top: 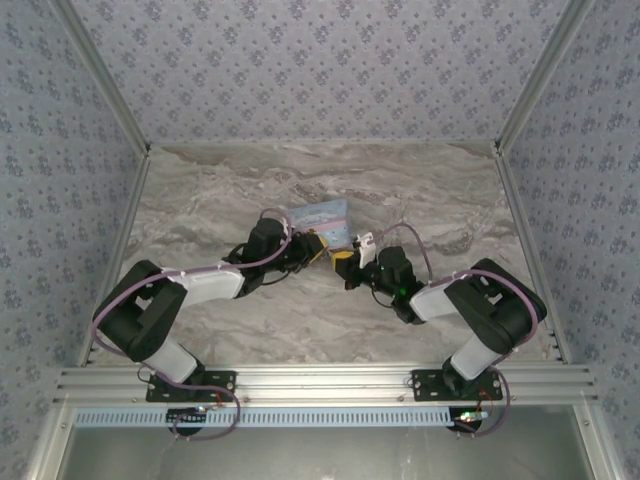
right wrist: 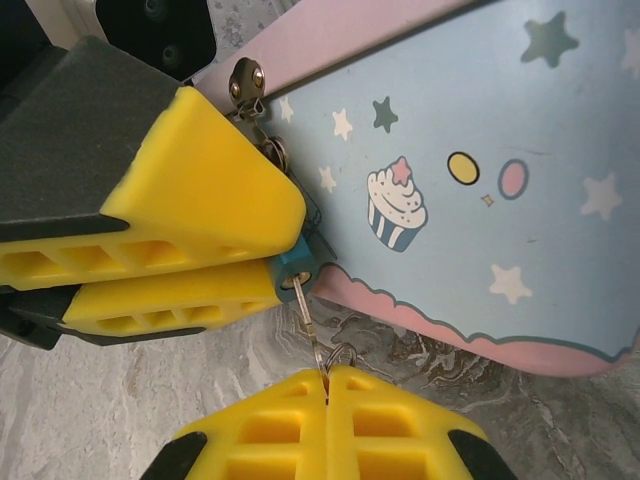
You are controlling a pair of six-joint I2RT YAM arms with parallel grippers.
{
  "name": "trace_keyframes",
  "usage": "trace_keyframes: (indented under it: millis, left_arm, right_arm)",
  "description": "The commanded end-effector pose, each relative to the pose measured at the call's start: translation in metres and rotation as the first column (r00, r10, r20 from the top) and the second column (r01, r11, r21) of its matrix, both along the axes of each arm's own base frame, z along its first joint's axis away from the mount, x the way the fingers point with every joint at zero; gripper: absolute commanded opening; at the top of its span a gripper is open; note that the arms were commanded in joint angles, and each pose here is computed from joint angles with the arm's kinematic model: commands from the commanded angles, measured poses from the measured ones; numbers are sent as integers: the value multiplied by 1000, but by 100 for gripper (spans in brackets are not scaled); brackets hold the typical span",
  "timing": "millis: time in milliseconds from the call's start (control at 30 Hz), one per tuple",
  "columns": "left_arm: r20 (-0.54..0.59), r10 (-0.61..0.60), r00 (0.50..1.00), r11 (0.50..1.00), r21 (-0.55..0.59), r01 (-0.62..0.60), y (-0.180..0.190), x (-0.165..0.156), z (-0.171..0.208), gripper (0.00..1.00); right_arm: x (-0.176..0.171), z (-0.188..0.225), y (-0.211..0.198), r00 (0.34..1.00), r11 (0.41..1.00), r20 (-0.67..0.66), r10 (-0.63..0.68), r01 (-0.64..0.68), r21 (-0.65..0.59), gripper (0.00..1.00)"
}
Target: Unlock a padlock with a key
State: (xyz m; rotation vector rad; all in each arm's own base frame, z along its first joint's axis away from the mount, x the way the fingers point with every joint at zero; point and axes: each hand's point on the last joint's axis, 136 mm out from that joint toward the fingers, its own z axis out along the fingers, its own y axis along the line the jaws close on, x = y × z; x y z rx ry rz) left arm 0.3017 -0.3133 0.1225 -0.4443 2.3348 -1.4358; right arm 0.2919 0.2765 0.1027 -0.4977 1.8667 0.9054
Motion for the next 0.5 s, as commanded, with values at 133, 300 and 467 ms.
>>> trace_keyframes:
  millis: [133, 300, 467]
  left_arm:
    - [39, -88, 995, 996, 24, 87, -11, -9, 4, 17]
    - [37, -98, 994, 994, 51, 96, -11, -9, -2, 17]
    - [48, -108, 993, 994, 39, 106, -13, -8, -1, 17]
  right_arm:
    - [7, 29, 5, 998, 998, 67, 7, -11, 66, 0]
    - [6, 29, 7, 998, 997, 55, 25, -29, 69, 0]
    - [7, 31, 11, 998, 994, 20, 53, -55, 91, 0]
